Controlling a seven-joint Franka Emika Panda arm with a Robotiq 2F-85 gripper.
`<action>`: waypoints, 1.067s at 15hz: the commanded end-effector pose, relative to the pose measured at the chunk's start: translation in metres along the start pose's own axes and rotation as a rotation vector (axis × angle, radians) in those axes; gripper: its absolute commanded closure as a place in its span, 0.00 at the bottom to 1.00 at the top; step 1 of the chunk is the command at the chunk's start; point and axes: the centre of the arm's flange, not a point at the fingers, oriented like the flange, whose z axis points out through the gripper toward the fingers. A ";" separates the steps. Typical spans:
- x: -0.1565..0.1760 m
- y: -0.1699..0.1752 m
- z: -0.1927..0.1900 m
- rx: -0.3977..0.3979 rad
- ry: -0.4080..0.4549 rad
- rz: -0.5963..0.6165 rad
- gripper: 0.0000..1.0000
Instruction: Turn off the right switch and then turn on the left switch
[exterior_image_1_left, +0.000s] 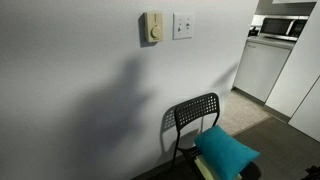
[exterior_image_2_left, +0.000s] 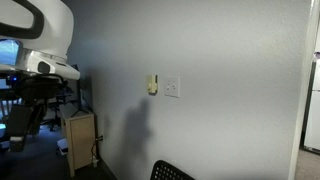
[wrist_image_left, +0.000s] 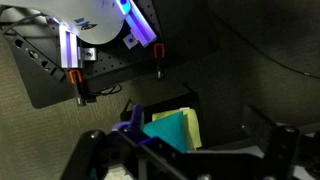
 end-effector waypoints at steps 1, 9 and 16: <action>0.000 0.000 0.000 0.000 0.000 0.000 0.00; 0.002 -0.021 0.000 -0.062 0.064 -0.030 0.00; 0.008 -0.032 -0.013 -0.073 0.155 -0.047 0.00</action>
